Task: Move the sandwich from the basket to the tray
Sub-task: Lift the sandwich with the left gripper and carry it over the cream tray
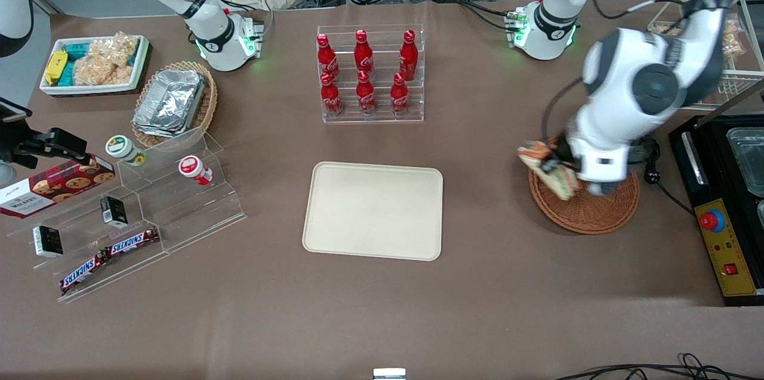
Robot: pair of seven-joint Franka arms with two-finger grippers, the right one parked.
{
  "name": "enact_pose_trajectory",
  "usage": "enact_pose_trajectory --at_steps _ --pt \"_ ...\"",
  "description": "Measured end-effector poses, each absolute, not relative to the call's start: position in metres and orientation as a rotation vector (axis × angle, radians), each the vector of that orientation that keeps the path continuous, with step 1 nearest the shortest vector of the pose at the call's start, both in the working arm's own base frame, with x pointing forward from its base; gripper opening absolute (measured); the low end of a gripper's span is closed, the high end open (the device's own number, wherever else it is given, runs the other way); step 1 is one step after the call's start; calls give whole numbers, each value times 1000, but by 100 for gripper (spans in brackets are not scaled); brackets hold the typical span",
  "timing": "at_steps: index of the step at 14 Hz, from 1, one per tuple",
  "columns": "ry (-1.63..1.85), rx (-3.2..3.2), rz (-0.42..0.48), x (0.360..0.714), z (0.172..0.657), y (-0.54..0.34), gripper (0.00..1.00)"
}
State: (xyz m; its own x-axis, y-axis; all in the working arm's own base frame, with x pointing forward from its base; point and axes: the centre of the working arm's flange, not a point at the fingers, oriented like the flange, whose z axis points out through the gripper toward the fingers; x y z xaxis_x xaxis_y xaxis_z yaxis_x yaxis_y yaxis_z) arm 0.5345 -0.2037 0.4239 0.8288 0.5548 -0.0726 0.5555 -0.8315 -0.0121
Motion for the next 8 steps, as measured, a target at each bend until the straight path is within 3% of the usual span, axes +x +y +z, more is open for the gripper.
enact_pose_trajectory --at_steps 4,8 --pt "439 3013 -42 513 404 -296 19" --pt "42 3022 71 504 342 -357 19"
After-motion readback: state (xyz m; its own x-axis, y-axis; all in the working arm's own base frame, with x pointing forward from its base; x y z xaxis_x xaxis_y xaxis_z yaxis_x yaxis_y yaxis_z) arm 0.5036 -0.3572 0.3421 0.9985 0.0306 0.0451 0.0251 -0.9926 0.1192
